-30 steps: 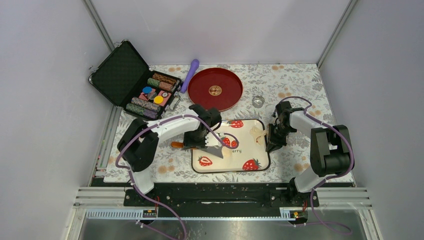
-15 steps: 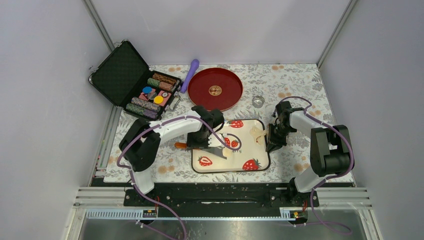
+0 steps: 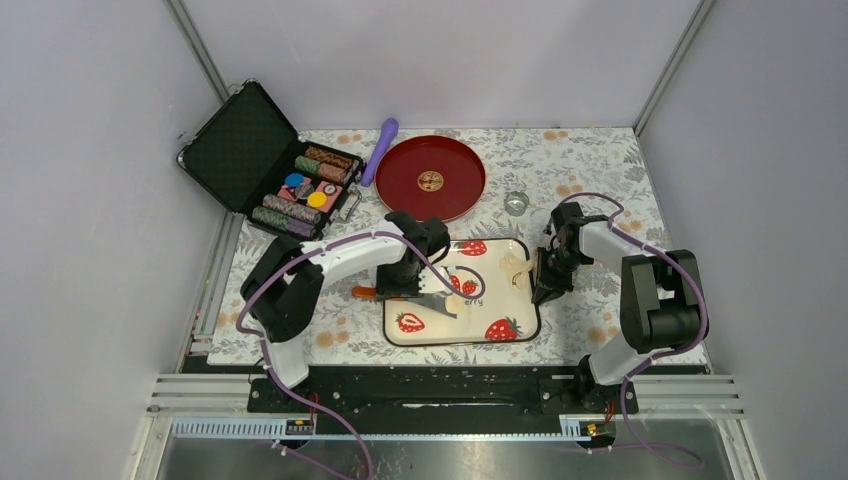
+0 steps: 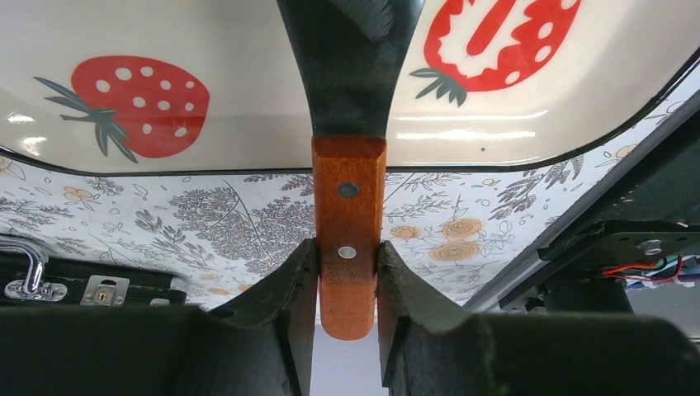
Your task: Roll out the dumpling wrappers from the dough
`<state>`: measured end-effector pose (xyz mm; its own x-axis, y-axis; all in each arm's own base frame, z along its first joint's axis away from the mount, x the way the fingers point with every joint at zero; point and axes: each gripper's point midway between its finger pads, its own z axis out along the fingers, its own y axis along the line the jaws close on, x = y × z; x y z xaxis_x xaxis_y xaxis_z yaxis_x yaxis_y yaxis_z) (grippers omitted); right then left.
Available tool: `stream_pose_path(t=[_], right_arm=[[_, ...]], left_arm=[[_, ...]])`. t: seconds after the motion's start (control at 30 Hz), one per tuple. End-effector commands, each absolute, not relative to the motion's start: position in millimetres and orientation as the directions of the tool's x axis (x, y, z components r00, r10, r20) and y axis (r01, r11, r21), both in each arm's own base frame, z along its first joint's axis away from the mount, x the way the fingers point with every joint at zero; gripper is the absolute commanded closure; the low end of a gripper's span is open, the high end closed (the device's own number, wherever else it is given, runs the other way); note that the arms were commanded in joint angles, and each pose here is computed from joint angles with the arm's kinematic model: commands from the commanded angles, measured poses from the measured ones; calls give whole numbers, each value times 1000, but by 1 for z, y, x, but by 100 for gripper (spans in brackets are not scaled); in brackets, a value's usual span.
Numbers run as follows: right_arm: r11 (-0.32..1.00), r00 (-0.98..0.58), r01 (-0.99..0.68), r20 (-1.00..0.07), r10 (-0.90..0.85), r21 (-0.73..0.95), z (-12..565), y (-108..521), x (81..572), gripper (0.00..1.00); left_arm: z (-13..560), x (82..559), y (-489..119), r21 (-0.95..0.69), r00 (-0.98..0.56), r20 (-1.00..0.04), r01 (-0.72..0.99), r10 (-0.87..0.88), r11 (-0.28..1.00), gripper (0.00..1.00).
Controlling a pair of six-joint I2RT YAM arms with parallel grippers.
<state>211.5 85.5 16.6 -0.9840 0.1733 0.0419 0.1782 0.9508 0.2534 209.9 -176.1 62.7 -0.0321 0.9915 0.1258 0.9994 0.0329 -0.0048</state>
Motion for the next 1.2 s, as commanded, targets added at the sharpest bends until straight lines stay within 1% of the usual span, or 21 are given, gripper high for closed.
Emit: stream_pose_path(t=[0.0,0.13,0.4,0.53,0.67,0.73,0.83,0.93,1.17], right_arm=[[942,-984,178,45,172,283,20,94,216,84],[941,-983,182,47,175,285,21,94,216,84],[939,-983,185,50,178,291,21,95,217,84],[937,-982,187,45,182,296,23,96,217,82],[934,-982,186,25,188,305,29,97,221,73],[934,-982,186,20,189,304,33,97,222,68],[933,-981,187,7,194,306,39,97,225,59],[931,-979,189,-9,202,312,44,98,228,53],[927,-976,188,-44,214,324,60,98,233,45]], left_arm=[[64,212,-201,-3,-52,25,999,998,52,100],[62,211,-209,-10,-72,-19,997,997,71,100],[60,208,-219,-19,-100,-76,995,992,98,100],[63,205,-229,-15,-128,-160,992,979,127,100],[74,207,-248,8,-162,-306,985,938,173,100],[77,207,-253,11,-183,-356,980,917,199,100],[81,207,-258,19,-210,-421,971,882,240,100],[85,206,-261,19,-241,-474,959,847,283,100],[96,209,-262,-3,-310,-564,928,765,374,100]])
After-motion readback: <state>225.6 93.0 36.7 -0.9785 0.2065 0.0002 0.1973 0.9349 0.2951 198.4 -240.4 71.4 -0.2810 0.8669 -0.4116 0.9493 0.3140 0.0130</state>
